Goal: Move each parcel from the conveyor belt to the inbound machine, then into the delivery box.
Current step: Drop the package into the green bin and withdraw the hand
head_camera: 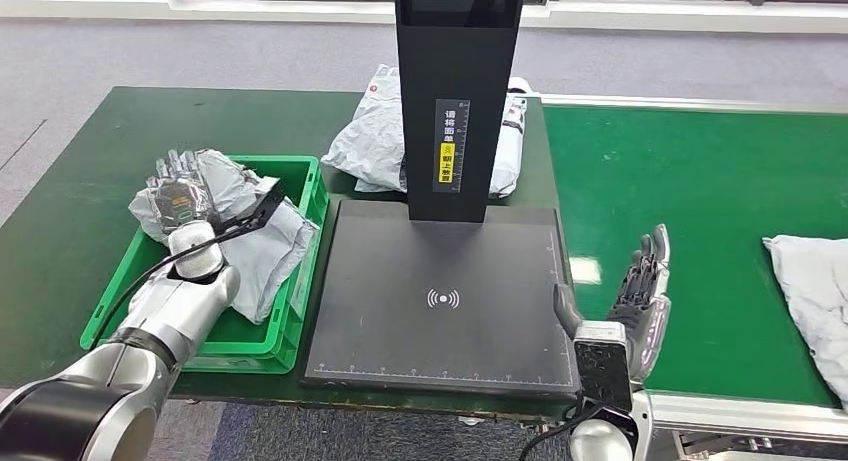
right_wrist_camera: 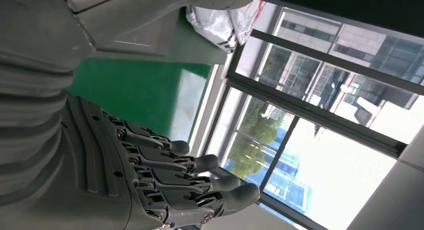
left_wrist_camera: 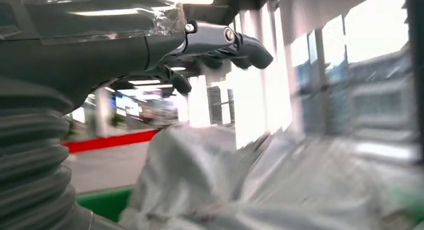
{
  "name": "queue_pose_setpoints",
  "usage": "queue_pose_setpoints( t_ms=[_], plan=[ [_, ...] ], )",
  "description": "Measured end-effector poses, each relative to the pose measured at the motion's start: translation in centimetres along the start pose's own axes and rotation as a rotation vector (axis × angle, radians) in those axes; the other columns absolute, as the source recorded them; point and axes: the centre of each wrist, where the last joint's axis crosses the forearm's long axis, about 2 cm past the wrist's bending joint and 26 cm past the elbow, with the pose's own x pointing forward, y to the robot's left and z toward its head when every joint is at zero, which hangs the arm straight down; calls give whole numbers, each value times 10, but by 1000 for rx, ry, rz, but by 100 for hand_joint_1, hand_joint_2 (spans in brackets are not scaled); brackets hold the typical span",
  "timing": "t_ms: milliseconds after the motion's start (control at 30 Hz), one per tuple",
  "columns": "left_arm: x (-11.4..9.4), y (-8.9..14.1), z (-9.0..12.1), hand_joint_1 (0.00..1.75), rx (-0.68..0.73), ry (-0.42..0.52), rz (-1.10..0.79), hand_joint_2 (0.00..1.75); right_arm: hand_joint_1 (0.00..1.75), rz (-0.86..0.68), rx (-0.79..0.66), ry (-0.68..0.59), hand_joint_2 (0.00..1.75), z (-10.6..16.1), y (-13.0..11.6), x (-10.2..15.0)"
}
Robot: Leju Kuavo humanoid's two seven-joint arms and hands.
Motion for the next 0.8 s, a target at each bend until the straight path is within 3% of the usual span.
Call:
queue_pose_setpoints(
  t_ms=[100,267,367,500,533,667,800],
  plan=[
    [3,10,0,0,117,-120,220,175,0,-5,-1,9,175,4,-2,-2],
    [12,29,3,0,237,-240,586,175,0,-15,-16,8,175,5,-3,-4],
    [13,40,5,0,344,-238,887,175,0,-26,-24,6,175,6,-2,-8],
    [14,45,10,0,375,-170,1181,175,0,-24,-23,8,0,9,-2,-15],
    [14,45,12,0,369,-166,1223,175,0,-24,-21,9,0,9,-1,-16],
    [21,44,19,0,313,-199,1364,175,0,-23,-8,16,175,5,2,-20],
    [43,39,36,0,142,-316,1508,175,0,-18,28,31,175,-3,7,-25]
  ],
)
